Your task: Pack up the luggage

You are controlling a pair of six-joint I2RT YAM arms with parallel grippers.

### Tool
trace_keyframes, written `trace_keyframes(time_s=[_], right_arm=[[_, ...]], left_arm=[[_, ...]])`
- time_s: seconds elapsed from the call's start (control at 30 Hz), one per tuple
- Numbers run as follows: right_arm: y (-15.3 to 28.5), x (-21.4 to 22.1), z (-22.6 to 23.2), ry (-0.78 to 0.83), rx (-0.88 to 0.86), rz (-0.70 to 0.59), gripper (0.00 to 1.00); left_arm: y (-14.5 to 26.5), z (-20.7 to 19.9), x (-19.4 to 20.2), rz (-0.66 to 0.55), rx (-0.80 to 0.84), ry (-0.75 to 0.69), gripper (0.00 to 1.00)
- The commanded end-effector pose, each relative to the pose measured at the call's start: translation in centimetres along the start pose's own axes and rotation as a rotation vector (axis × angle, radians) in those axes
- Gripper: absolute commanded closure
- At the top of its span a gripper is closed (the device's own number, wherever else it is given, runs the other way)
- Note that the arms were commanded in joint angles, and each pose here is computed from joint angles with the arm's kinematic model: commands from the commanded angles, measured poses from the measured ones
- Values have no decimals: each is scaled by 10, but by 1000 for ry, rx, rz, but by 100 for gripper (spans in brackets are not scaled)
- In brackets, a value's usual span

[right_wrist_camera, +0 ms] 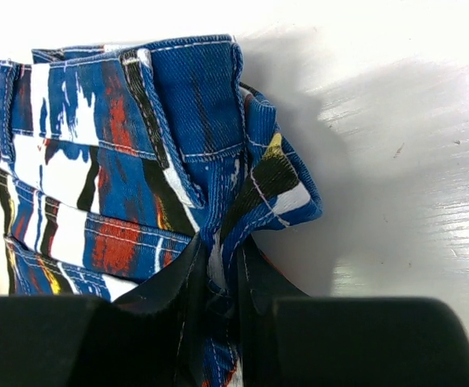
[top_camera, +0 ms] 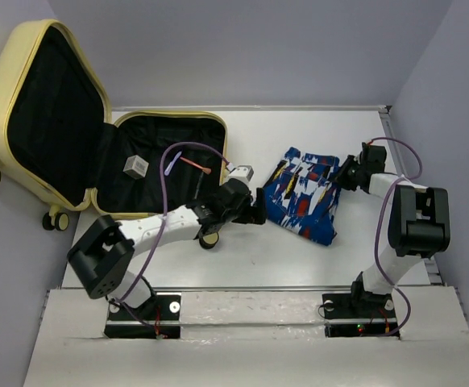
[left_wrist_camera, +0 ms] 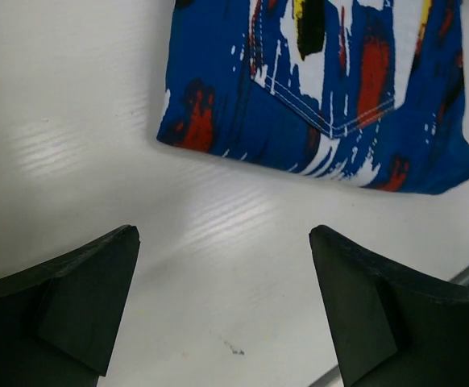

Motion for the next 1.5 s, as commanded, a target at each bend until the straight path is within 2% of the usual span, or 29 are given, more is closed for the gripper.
trace_keyframes(time_s=[0.0, 0.27, 0.43, 0.47, 0.5, 0.57, 0.6, 0.67, 0.77, 0.87, 1.2, 1.27, 1.33, 1.37, 1.4, 1.43, 1.47], right_arm=[[10, -15, 2, 45, 16, -56, 93], [10, -13, -1, 39, 34, -60, 93], [9, -10, -4, 34, 46, -56, 93], [8, -10, -5, 21, 55, -57, 93], [8, -10, -7, 13, 68, -58, 88], [10, -11, -10, 10, 97, -67, 64], [13, -11, -12, 10, 121, -69, 33], [16, -13, -17, 8, 169, -85, 7], [17, -15, -27, -19, 204, -86, 3], [13, -10, -26, -11, 188, -51, 3], [-26, 35, 20, -7, -118, 185, 23], [-28, 38, 21, -40, -136, 179, 32], [-28, 34, 26, -34, -168, 156, 54], [-26, 36, 30, -45, -204, 172, 63], [-25, 36, 33, -49, -226, 172, 81], [-24, 32, 40, -43, -276, 154, 88], [-22, 34, 42, -60, -302, 152, 92]], left_arm=[[-24, -14, -31, -139, -59, 9, 1], [-95, 1, -9, -54, -187, -22, 1], [-112, 5, -6, -37, -177, -16, 1], [-115, 6, -5, -36, -169, -17, 4], [-116, 5, -5, -35, -166, -16, 7], [-117, 5, -4, -35, -164, -16, 12], [-117, 7, -2, -33, -165, -19, 20], [-116, 8, -1, -36, -163, -20, 27], [-116, 9, -1, -35, -161, -21, 31], [-117, 8, 0, -33, -147, -19, 35], [-119, 3, 2, -25, -107, -16, 53], [-119, 2, 1, -29, -105, -18, 54], [-119, 3, 2, -26, -102, -22, 60], [-119, 1, 1, -30, -95, -21, 65], [-120, 0, 2, -25, -85, -22, 69], [-120, -2, 0, -27, -75, -22, 74], [-118, -5, -2, -32, -67, -21, 84]])
Point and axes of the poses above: each gripper's point midway between its finger pads, its own y axis back along the fingers, its own z axis along the line the jaws close on, x = y × z, the point moved 5 cm from there along y, back along the fingers, and after that the axes turned 4 degrees about y, right-handed, at the moved point
